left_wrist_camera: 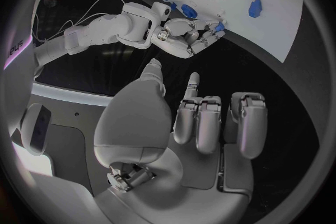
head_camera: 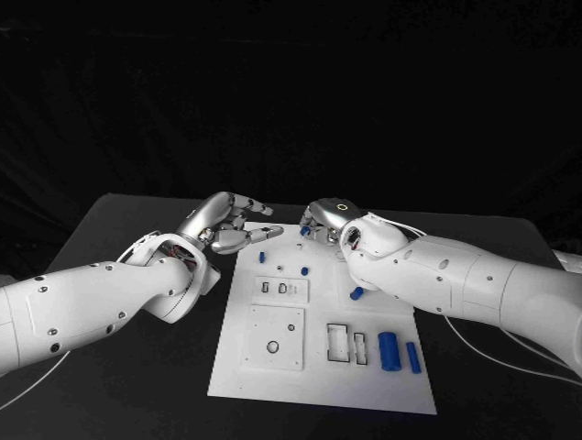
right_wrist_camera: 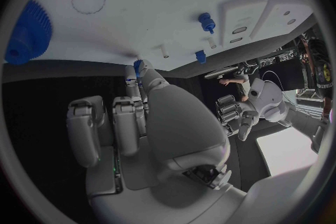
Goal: Assemble the parts on the task board
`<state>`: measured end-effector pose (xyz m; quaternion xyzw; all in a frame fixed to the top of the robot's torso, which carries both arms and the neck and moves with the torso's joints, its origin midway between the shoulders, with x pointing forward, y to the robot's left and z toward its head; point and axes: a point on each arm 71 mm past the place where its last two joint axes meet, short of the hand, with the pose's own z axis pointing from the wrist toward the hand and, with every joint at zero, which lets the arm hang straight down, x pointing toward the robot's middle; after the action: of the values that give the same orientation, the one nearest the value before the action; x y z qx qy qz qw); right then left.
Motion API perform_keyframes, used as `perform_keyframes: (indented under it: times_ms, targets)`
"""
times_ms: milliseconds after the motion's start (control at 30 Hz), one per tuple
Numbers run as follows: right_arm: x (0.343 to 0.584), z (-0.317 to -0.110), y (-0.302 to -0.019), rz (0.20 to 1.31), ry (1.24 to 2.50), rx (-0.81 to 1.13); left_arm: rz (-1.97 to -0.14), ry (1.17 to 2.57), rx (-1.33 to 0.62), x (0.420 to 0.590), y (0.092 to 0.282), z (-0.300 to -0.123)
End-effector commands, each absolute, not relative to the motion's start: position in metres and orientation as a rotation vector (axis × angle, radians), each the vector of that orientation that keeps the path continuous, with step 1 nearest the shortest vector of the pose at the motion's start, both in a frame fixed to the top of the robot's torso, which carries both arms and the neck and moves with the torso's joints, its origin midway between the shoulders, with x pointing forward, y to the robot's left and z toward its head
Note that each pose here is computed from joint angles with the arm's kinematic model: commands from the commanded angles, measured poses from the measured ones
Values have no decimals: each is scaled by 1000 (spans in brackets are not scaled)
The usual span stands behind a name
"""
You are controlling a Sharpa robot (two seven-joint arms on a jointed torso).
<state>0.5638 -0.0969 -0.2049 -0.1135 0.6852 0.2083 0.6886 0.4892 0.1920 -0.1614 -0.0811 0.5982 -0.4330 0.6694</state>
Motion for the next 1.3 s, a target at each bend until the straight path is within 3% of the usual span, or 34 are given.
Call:
perform_keyframes:
  times_ms: [33, 533, 800, 1100, 1300]
  targets:
    - [565, -205, -97, 447, 1541, -264, -978, 1340, -178, 489, 191, -159]
    - [564, -207, -99, 430, 1566, -247, -975, 1340, -179, 489, 191, -159]
    - [557, -194, -110, 549, 1485, -105, -968, 1340, -178, 492, 192, -160]
    - [542, -159, -161, 671, 1478, 101, -960, 1338, -172, 497, 193, -162]
    - [527, -150, -200, 701, 1511, 202, -955, 1336, -168, 500, 192, -163]
